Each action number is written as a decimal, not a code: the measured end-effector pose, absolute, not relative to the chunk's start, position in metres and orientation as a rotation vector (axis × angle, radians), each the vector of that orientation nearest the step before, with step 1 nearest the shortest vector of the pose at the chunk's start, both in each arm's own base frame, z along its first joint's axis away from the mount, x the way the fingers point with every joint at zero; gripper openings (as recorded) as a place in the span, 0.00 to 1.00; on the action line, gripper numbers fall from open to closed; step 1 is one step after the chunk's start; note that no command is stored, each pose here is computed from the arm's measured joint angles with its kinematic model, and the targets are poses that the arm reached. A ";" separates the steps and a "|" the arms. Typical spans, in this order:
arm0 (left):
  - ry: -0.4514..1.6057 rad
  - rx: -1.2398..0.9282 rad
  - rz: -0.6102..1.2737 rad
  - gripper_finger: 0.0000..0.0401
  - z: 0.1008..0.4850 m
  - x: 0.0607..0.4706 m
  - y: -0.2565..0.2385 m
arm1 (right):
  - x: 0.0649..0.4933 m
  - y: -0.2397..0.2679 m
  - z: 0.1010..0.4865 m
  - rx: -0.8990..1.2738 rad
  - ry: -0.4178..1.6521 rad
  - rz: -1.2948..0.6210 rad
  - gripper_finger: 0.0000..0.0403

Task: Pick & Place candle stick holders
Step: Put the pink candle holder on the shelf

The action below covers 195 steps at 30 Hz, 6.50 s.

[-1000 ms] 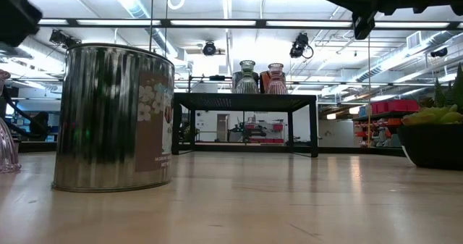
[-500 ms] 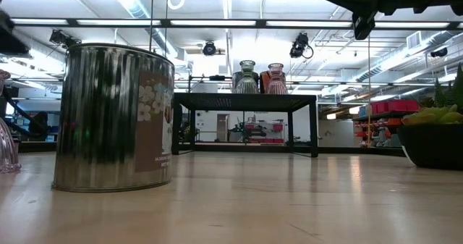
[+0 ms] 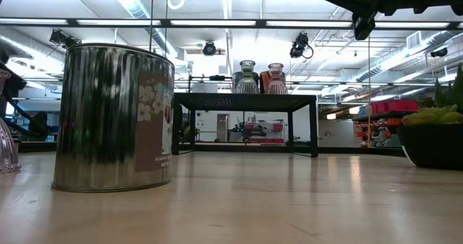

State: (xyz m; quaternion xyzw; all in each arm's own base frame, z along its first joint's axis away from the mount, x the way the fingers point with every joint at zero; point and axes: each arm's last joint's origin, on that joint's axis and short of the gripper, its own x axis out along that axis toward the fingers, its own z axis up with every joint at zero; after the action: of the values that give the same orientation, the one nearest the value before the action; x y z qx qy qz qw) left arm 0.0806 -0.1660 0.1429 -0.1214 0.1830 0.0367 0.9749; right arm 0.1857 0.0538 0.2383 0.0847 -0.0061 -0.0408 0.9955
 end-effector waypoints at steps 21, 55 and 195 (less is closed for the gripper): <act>0.337 -0.326 0.112 0.94 0.111 0.086 -0.177 | 0.186 0.054 0.237 0.172 0.000 -0.083 0.02; 0.311 -0.205 0.217 0.32 0.111 0.106 -0.165 | 0.186 0.054 0.237 0.171 0.003 -0.085 0.02; 0.282 -0.247 0.579 0.45 0.254 0.289 0.140 | 0.188 0.047 0.237 0.149 0.000 -0.098 0.02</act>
State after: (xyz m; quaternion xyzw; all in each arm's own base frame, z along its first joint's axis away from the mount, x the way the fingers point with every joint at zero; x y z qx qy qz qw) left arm 0.2889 0.1399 0.2537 -0.1208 0.1381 0.2836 0.9412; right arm 0.1880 0.0468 0.2371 0.0746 0.0001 -0.0490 0.9960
